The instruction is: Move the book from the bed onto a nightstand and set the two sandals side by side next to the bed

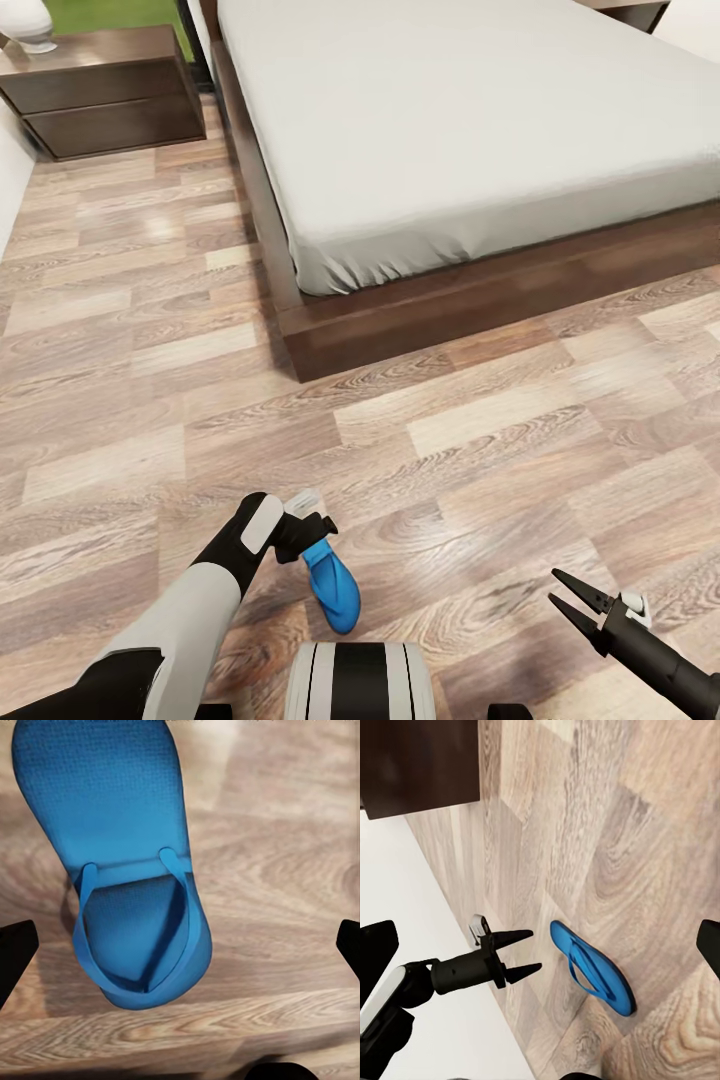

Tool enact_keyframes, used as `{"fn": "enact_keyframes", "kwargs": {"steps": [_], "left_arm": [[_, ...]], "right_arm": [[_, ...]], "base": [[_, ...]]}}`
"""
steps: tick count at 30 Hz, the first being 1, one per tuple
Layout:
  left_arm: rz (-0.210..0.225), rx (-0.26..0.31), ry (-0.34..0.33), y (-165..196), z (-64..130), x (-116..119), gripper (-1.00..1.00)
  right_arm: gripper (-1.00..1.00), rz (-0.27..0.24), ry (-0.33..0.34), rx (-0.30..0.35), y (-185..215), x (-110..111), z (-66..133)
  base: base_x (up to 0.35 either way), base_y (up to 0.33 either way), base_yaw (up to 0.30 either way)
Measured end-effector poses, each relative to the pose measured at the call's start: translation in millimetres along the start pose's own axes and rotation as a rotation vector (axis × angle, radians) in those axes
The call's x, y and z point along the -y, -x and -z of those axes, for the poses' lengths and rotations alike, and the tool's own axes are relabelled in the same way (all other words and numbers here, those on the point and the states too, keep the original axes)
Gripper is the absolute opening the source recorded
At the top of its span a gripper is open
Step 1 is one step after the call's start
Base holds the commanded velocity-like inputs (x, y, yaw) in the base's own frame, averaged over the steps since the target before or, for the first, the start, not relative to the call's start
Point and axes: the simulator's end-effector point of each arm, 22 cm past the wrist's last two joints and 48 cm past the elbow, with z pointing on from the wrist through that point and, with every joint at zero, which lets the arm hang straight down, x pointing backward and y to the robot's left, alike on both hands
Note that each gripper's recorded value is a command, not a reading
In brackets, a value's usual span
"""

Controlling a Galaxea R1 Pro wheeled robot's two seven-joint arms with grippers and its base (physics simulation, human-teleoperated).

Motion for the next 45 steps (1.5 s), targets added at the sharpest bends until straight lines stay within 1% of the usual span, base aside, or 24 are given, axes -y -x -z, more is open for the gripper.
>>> {"fn": "enact_keyframes", "kwargs": {"steps": [16,27,45], "left_arm": [[0.003,0.007,0.001,1,-0.3,0,1.0],[0.019,-0.034,0.019,-10,-22.1,-13,1.0],[0.02,-0.036,0.017,-10,-22.4,-13,1.0]], "right_arm": [[1.0,-0.001,0.001,0.002,0,0,0.0],[1.0,-0.028,-0.032,-0.011,-6,19,-1.3],[1.0,-0.03,-0.031,-0.01,-6,19,-1.3]], "base": [[0.0,0.0,-0.006],[0.0,0.0,0.0],[0.0,0.0,0.0]]}}
